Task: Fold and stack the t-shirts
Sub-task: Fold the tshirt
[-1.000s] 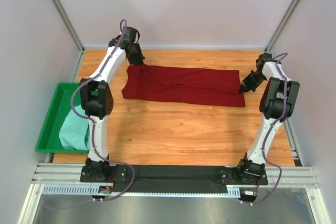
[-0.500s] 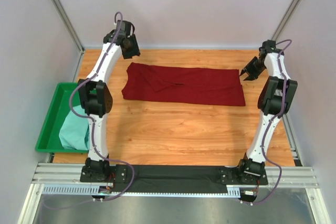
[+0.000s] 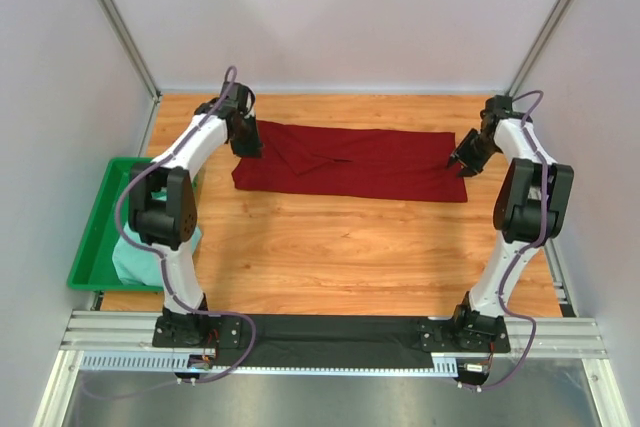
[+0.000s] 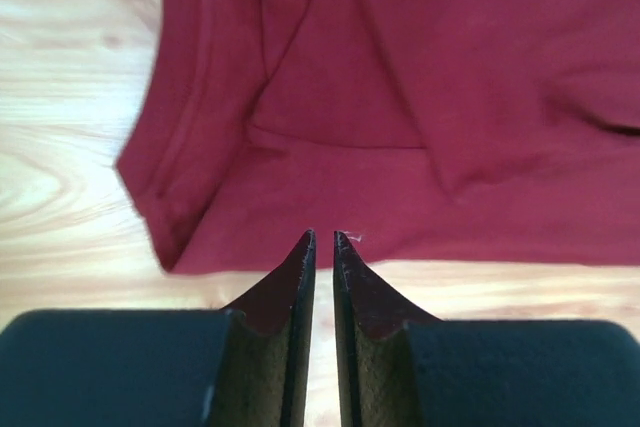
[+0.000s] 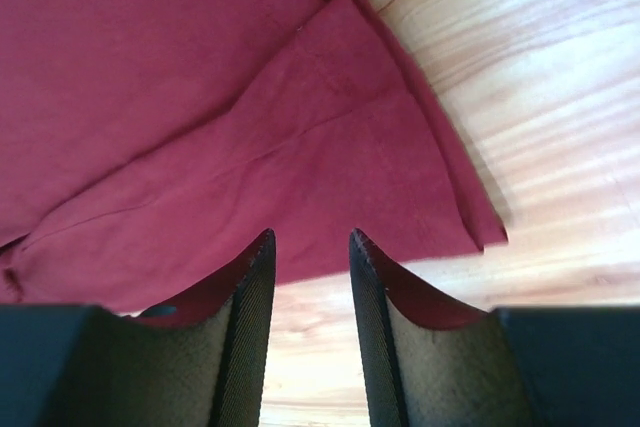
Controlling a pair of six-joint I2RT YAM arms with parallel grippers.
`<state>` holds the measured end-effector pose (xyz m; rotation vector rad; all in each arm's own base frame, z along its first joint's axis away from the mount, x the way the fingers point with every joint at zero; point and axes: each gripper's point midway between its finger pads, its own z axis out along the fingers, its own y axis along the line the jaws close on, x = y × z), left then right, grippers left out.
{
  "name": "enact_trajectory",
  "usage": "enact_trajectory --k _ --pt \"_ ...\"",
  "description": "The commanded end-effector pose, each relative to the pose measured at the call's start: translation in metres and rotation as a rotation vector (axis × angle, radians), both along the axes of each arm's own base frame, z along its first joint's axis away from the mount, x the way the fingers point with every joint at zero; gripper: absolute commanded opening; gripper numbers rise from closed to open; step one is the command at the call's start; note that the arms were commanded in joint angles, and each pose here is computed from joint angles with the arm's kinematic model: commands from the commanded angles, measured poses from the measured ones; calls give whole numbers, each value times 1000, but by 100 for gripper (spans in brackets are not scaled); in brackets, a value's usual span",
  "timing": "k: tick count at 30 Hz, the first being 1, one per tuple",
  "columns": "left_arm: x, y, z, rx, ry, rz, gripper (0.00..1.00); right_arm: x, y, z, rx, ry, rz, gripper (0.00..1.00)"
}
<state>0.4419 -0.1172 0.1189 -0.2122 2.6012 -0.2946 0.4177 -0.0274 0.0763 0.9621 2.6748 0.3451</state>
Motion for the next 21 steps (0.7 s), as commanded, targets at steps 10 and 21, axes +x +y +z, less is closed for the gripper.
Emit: enact_trajectory --k 10,21 --pt "-59 35 -113 168 414 191 15 -39 -38 -70 -218 215 -15 35" --pt "-129 17 -16 104 211 100 32 -28 46 53 -284 -59 208 49"
